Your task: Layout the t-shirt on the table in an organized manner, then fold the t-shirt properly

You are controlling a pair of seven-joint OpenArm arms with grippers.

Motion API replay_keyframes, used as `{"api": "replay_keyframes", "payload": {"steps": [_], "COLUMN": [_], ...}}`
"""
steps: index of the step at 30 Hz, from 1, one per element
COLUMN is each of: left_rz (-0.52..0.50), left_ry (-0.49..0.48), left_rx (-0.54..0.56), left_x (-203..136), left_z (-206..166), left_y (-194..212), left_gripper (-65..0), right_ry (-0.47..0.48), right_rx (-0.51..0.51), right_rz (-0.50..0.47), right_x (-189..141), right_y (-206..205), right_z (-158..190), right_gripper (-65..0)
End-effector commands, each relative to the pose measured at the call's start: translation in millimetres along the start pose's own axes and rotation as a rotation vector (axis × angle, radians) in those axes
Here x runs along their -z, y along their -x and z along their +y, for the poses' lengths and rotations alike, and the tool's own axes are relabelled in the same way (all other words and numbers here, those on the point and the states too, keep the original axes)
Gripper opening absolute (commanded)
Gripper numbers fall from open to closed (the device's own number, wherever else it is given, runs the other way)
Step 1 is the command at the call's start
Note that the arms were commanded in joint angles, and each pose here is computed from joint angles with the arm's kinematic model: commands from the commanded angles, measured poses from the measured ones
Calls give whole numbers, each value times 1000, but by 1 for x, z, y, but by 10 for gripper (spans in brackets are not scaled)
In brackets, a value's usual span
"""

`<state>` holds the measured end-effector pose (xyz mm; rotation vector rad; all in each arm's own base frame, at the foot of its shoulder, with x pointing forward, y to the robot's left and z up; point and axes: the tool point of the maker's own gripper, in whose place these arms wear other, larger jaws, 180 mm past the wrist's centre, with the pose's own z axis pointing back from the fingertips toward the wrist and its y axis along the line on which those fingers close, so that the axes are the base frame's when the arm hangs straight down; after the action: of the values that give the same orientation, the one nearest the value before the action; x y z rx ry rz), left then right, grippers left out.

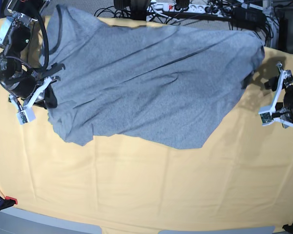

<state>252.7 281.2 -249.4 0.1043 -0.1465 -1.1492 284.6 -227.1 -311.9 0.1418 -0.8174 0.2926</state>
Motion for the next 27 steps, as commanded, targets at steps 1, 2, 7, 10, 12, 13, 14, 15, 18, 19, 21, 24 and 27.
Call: {"api": "replay_keyframes", "payload": {"steps": [1, 2, 7, 10, 12, 13, 14, 15, 18, 19, 21, 24, 27], "left_rz": [-12, -21, -76, -119, -154, -173, -195, -219, -305, -341, -426, -532, -594], "left_ry": [-45, -50, -96, -103, -107, -112, -117, -124, -149, -156, -165, -129, -63], "left_rx": [-10, -15, -69, -95, -119, -132, -148, -166, -237, -265, -336, -434, -500], "left_x": [-10, -10, -4, -2, -2, -2, -3, -5, -12, -15, -20, -17, -3], "left_z": [12, 15, 30, 36, 42, 45, 49, 54, 70, 77, 89, 99, 99], "left_y": [-1, -3, -17, -28, -35, -38, -42, -45, -55, -59, -67, -77, -89], "left_gripper": [-278, -278, -278, -278, -278, -278, -278, -278, -278, -278, -278, -278, -278], "right_ry": [74, 129, 355, 465, 533, 576, 626, 672, 738, 746, 772, 794, 787], "right_rx": [-39, -53, -92, -85, -72, -54, -35, -16, 18, 22, 39, 44, 42], "right_rz": [-21, -8, 40, 48, 60, 65, 70, 72, 65, 64, 62, 65, 64], "right_x": [-11, -17, -46, -65, -76, -82, -89, -96, -109, -111, -116, -120, -119], "right_y": [-10, -8, -2, 1, 5, 7, 9, 10, 12, 12, 14, 15, 14], "right_z": [-14, -22, -53, -69, -79, -87, -95, -103, -116, -117, -122, -125, -125], "right_gripper": [-650, -650, -650, -650, -650, -650, -650, -650, -650, -650, -650, -650, -650]}}
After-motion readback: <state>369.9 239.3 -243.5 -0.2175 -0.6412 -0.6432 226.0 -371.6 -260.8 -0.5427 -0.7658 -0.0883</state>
